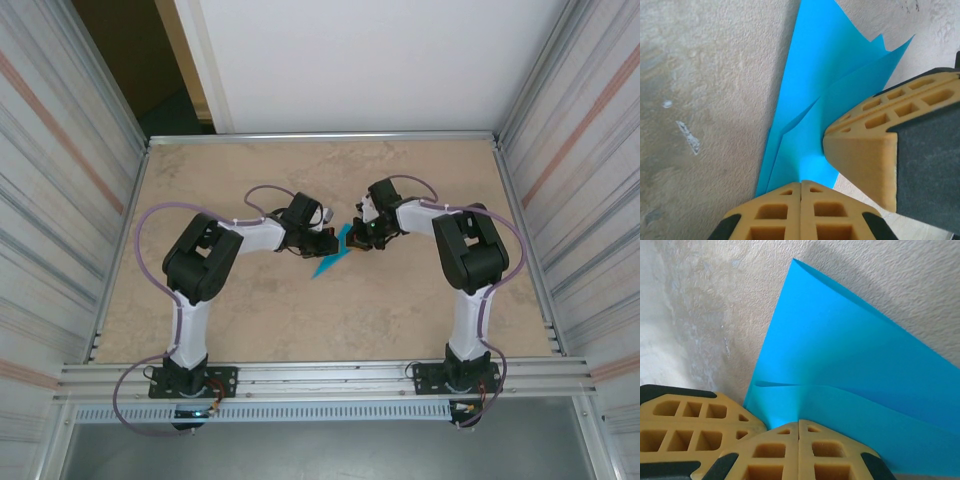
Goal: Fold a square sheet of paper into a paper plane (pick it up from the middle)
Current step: Fold the wing for the fifth time at the center of the table.
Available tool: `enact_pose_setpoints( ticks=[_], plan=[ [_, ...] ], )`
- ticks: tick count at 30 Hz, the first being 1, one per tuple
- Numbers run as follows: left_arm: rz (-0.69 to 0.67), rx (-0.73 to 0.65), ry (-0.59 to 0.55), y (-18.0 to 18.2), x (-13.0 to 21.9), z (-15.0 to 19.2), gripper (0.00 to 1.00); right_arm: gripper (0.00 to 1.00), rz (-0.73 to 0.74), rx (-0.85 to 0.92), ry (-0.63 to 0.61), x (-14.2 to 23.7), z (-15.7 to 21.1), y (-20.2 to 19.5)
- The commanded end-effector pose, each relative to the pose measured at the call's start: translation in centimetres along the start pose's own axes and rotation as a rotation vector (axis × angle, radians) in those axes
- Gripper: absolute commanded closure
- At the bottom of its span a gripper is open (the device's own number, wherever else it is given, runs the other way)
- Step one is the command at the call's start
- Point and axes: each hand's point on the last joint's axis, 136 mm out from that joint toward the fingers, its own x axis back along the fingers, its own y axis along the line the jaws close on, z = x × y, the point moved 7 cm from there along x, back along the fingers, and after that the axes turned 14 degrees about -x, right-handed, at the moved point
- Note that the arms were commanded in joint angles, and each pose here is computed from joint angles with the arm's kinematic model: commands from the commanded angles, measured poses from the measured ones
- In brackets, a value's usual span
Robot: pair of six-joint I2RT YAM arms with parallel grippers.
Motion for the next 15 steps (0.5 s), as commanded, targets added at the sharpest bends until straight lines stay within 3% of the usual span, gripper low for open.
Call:
enact_pose_setpoints(
  ticks=[1,15],
  plan=[
    [-0.167,0.075,0.149,3.8,-0.4,4.3,1.0,0.96,0.028,-0.003,-0.021,-0.2,-1.5,-1.6],
    [-0.152,0.087,0.167,4.6,-0.3,5.4,1.0,0.95,-0.045,-0.163,-0.191,4.8,-8.2,-5.5]
  ],
)
